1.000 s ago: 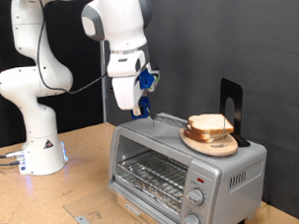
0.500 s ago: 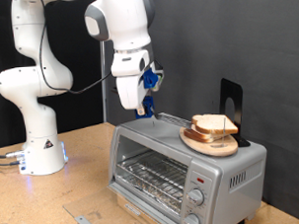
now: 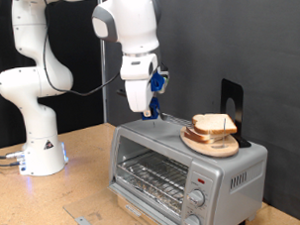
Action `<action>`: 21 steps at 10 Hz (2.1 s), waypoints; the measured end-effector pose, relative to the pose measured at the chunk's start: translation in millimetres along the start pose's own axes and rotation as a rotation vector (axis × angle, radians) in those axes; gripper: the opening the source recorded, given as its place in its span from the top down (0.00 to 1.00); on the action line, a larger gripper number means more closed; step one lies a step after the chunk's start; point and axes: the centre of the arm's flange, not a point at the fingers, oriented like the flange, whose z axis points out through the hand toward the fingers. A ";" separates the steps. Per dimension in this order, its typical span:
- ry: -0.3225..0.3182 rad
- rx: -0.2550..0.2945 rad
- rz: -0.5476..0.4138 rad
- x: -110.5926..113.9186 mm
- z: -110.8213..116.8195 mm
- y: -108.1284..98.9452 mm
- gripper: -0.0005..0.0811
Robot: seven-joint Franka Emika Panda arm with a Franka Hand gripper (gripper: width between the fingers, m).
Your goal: Make a piece of toast with the oven
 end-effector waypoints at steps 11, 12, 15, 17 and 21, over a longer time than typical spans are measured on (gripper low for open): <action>-0.047 0.036 0.069 39.7 18.1 -32.6 0.42; -0.047 0.038 0.070 42.0 18.6 -35.7 0.42; -0.045 0.043 0.091 47.4 17.9 -41.4 0.42; 0.044 0.032 0.125 59.0 17.3 -40.8 0.42; 0.177 0.023 0.117 63.9 20.1 -39.6 0.42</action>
